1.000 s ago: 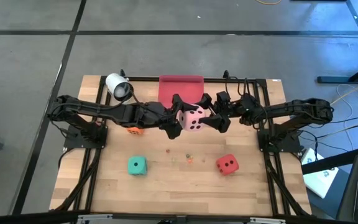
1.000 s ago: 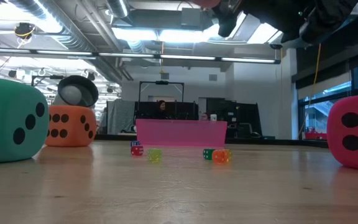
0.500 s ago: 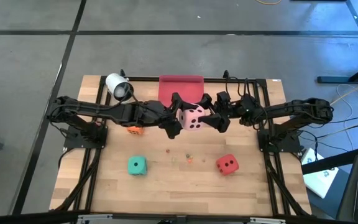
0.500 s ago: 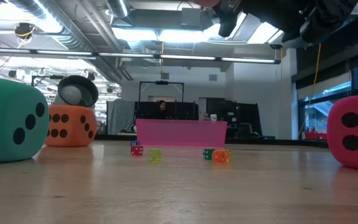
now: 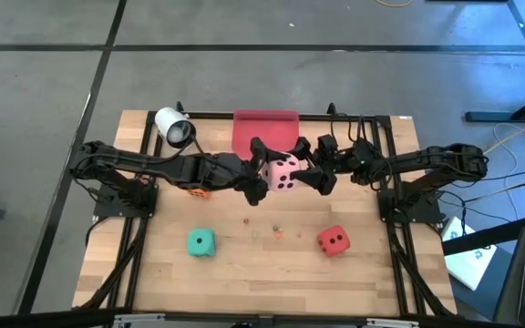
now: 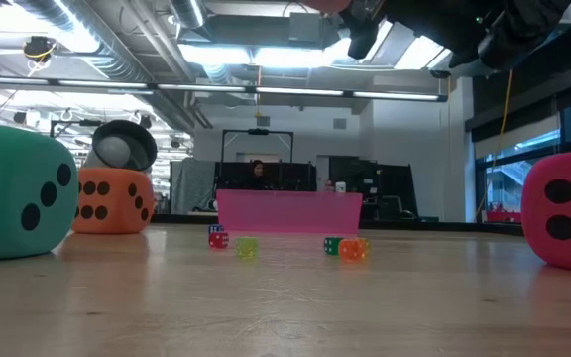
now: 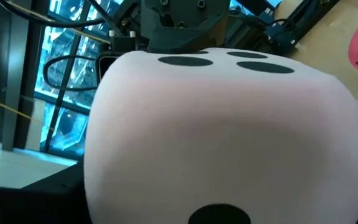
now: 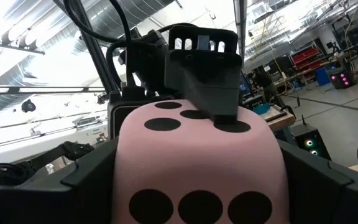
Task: Pick & Place Dice
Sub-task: Put the big pink dice into the pink bin
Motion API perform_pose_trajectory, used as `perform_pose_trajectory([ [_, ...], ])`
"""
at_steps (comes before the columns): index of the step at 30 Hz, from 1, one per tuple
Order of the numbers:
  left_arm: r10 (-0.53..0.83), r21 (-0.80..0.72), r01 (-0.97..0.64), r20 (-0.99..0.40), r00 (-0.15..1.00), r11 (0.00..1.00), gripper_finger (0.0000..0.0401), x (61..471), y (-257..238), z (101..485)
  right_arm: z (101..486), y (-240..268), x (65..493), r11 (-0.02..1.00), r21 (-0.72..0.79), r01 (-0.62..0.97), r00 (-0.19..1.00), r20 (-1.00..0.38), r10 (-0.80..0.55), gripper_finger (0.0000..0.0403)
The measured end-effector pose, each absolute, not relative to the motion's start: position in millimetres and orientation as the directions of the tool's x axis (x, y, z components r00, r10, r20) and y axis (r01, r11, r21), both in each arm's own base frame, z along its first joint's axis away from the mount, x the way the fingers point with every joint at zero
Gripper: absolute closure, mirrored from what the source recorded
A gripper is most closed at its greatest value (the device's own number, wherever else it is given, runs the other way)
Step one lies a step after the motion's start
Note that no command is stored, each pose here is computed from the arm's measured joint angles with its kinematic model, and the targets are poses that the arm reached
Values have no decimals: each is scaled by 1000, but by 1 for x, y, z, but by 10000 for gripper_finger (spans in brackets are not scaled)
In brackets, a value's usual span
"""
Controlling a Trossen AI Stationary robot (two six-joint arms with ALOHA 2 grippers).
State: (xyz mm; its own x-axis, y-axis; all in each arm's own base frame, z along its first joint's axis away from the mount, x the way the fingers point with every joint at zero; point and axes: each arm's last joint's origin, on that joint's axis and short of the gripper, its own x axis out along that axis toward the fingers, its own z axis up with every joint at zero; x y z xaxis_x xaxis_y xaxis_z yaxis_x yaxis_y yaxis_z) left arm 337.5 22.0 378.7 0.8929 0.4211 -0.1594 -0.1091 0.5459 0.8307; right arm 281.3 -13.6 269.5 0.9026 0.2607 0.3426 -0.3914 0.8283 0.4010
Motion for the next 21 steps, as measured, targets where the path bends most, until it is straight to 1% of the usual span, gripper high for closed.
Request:
perform_pose_trajectory([
  [9,448,853,-123,-140,883,508,27,334,11,383,270,-14,281,838,382,-391,900,349,261,66],
  [21,453,851,-145,-118,884,505,26,327,7,390,274,-19,280,841,373,-392,896,360,258,67],
])
